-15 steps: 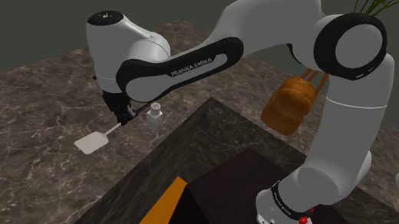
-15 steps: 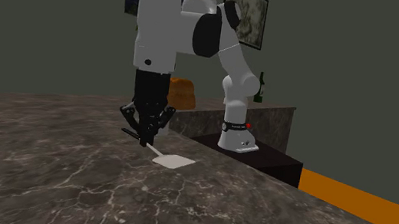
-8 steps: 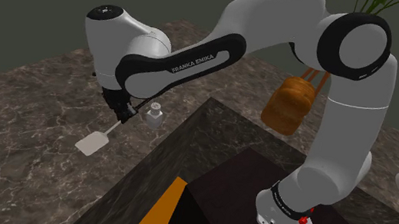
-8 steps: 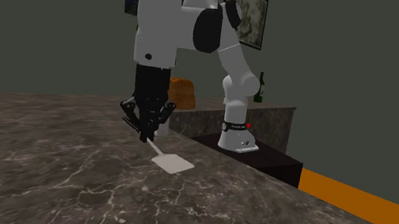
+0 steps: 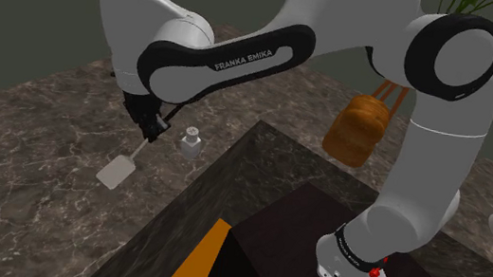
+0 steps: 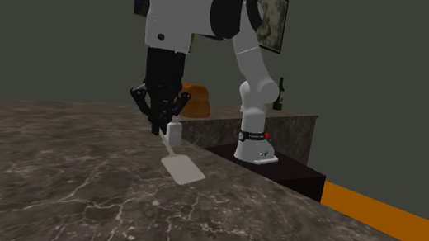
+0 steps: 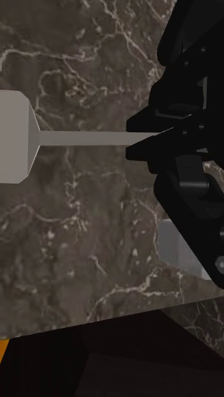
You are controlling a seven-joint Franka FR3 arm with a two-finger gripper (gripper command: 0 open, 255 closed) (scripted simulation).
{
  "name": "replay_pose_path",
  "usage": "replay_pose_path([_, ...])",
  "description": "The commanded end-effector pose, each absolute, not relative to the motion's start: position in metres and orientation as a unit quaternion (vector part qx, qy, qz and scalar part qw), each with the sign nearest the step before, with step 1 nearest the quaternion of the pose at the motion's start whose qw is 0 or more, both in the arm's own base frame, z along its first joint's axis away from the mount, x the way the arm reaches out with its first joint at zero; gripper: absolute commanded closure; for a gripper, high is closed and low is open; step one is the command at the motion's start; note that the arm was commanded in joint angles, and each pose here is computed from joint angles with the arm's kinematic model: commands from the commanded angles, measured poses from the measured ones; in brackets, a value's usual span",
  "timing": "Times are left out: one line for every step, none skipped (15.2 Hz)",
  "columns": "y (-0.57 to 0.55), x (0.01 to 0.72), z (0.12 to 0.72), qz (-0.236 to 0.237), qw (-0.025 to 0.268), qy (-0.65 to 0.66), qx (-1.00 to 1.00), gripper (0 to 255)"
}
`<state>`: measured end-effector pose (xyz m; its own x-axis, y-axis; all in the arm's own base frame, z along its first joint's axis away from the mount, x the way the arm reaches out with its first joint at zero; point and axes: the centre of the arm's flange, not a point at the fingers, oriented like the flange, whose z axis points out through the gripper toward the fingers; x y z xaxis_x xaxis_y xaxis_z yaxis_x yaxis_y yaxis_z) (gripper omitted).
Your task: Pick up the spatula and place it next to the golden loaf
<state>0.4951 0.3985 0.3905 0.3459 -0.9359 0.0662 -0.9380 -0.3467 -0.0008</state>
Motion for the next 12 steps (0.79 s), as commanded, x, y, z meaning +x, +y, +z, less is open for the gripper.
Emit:
replay_pose_path([0.398, 0.495, 0.402, 0.027, 0.019, -0.571, 0.820, 255])
replay_pose_path([0.398, 0.495, 0.407, 0.027, 0.019, -0.571, 0.820, 255])
replay_pose_path([0.398, 0.495, 0.412, 0.027, 0.019, -0.571, 0.820, 255])
replay_pose_path([0.398, 0.495, 0.418, 0.027, 0.019, -0.571, 0.820, 255])
replay_pose_path([0.398, 0.495, 0.423, 0.027, 0.019, -0.571, 0.820, 255])
replay_pose_path([0.398, 0.495, 0.428, 0.027, 0.019, -0.571, 0.820, 255])
replay_pose_path([0.398, 0.495, 0.434, 0.027, 0.019, -0.571, 0.820, 255])
replay_pose_path([0.398, 0.495, 0.439, 0.027, 0.019, -0.571, 0.820, 255])
replay_pose_path([0.398, 0.495, 0.444, 0.027, 0.019, -0.571, 0.820, 255])
replay_pose_path([0.398, 0.495, 0.449, 0.027, 0.019, -0.571, 0.820, 255])
replay_pose_path([0.398, 0.495, 0.455, 0.027, 0.019, -0.571, 0.820, 255])
replay_pose_path([0.398, 0.495, 0.460, 0.027, 0.019, -0.571, 0.820, 255])
